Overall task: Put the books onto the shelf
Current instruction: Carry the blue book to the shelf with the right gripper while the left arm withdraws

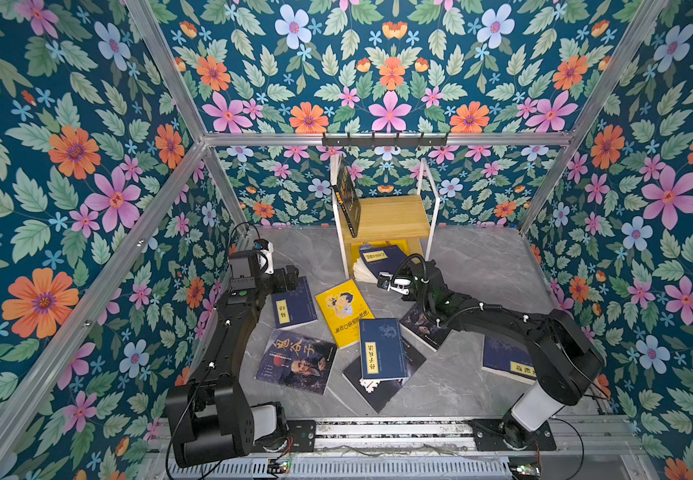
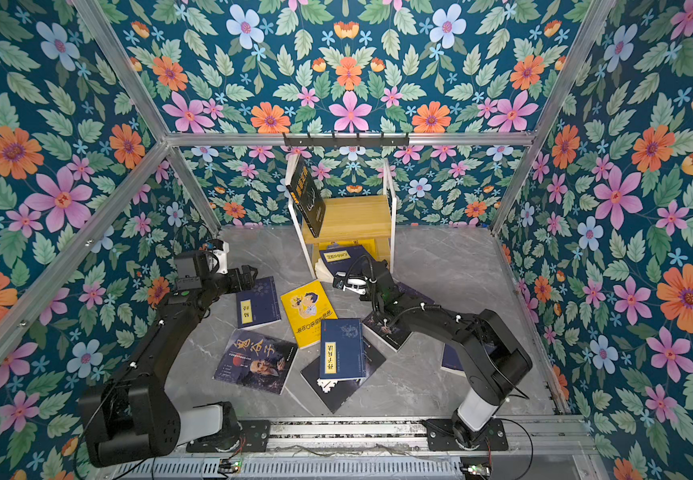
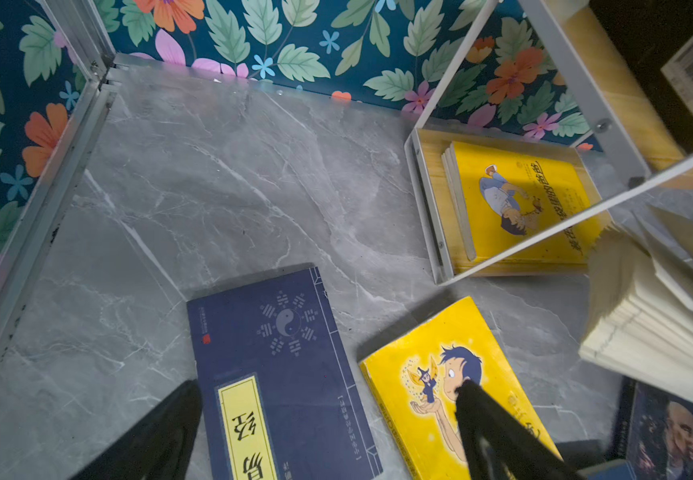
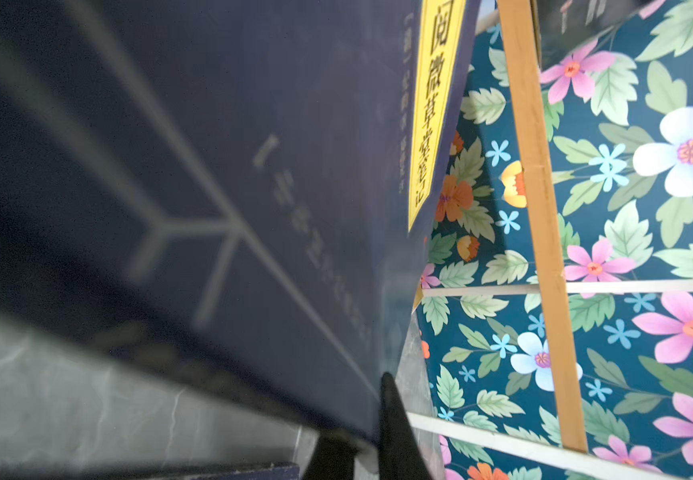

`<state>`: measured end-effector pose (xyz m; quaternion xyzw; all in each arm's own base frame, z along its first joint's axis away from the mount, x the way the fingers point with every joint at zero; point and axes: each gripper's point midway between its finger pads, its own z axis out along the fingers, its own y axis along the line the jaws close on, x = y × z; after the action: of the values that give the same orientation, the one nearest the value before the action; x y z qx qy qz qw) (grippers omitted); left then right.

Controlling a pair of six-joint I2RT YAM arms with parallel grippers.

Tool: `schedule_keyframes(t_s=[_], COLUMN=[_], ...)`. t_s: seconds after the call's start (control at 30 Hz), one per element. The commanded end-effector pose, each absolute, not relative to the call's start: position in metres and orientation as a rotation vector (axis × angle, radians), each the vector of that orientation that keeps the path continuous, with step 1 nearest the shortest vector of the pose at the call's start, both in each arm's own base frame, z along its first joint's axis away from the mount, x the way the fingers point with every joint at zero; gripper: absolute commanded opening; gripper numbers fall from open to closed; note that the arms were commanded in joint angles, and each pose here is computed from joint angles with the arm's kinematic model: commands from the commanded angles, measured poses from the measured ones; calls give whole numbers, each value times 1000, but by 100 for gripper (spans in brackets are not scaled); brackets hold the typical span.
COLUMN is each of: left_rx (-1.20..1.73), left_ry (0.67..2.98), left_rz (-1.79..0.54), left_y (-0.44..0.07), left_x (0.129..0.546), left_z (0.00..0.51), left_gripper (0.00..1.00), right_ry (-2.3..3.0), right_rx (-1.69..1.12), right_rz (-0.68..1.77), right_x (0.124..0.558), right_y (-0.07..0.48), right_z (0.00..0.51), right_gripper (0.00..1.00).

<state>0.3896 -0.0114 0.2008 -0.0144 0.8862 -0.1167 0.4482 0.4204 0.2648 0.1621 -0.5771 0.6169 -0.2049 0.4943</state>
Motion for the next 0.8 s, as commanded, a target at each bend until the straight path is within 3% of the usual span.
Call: schedule_keyframes(t_s=[0.0, 0.47, 0.77], left_rx=[-56, -39, -34], left_ry=[2151, 2146, 2141], left_rz=[-268, -257, -276], left_y=[-7, -7, -9], left_x=[396, 393, 393], left_z=[213, 215, 217], left_gripper=[98, 100, 100], right_ry=[1556, 1546, 1652], right_rx=[-1292, -1140, -1168], right_rz=[-524, -765, -764], right_x=[437, 489, 499], right_y=[259, 255, 256], right_z=[169, 178, 142], right_gripper=[0, 0, 0])
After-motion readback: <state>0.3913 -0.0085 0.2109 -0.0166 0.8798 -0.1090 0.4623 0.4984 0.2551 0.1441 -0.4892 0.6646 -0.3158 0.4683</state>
